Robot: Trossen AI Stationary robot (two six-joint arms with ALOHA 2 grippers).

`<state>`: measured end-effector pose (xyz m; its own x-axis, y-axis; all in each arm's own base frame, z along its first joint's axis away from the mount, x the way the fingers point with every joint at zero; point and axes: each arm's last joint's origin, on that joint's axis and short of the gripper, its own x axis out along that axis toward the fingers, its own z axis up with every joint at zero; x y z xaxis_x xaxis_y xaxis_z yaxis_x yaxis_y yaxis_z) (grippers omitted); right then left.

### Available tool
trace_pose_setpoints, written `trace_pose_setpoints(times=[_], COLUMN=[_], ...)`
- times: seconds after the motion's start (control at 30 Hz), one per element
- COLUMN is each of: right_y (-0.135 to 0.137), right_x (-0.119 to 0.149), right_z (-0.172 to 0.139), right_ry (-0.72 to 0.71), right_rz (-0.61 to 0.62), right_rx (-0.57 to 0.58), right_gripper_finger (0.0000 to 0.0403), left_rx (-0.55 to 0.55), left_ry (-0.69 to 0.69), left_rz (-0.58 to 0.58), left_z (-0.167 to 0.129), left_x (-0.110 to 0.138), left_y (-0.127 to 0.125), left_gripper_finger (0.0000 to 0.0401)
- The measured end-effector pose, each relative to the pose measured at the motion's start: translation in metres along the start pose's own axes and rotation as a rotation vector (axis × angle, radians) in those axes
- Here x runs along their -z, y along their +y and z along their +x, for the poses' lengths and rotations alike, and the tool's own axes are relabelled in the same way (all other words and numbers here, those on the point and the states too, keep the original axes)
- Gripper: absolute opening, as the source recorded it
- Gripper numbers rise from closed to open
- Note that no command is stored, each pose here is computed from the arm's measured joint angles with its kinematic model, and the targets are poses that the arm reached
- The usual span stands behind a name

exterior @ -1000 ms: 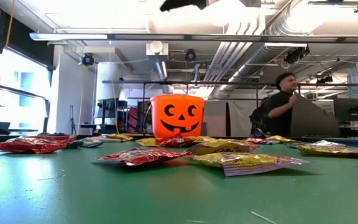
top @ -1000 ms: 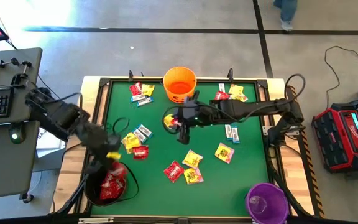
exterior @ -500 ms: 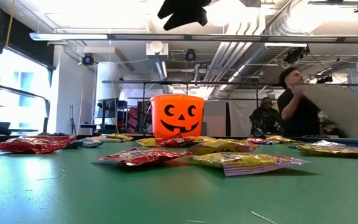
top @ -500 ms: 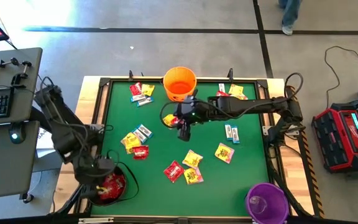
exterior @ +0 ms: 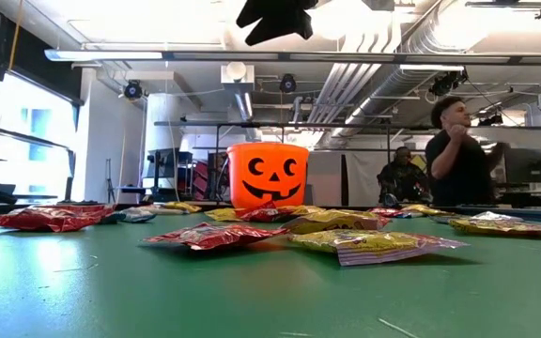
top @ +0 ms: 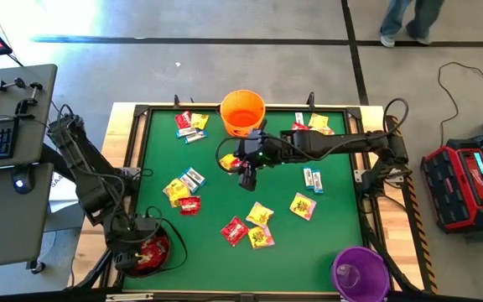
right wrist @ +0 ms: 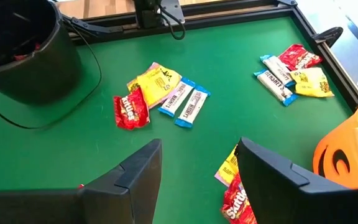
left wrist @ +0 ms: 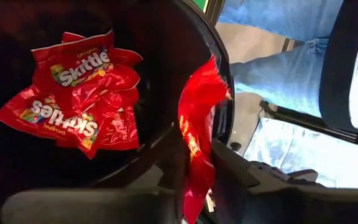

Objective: Sort candy by brand, put in halloween buckets
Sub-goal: Put the red candy into the black bucket

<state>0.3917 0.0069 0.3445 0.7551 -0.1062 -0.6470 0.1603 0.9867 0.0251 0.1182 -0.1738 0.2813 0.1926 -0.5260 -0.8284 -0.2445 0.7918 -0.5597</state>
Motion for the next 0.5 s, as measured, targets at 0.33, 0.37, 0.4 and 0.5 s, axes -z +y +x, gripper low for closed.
trace_pose_setpoints(times=[0.33,0.37,0.4,0.5], right_y=[0.0,0.0,0.0,0.0], right_x=[0.0,0.0,0.0,0.0], right_z=[0.0,0.0,0.0,0.0], right_ry=[-0.002,-0.001,-0.002,-0.002], right_rz=[0.0,0.0,0.0,0.0], right_rx=[0.0,0.0,0.0,0.0], right_gripper_finger=[0.0195,0.0195,0.0195,0.0195], left_rx=[0.039,0.044,0.049,0.072], left_ry=[-0.014,-0.017,-0.019,-0.027], left_rz=[0.021,0.023,0.032,0.055], left_z=[-0.011,-0.014,-0.016,-0.024], left_x=[-0.001,-0.001,-0.001,-0.002], left_y=[-0.01,-0.011,-0.013,-0.019], left_gripper_finger=[0.0115,0.0118,0.012,0.0123])
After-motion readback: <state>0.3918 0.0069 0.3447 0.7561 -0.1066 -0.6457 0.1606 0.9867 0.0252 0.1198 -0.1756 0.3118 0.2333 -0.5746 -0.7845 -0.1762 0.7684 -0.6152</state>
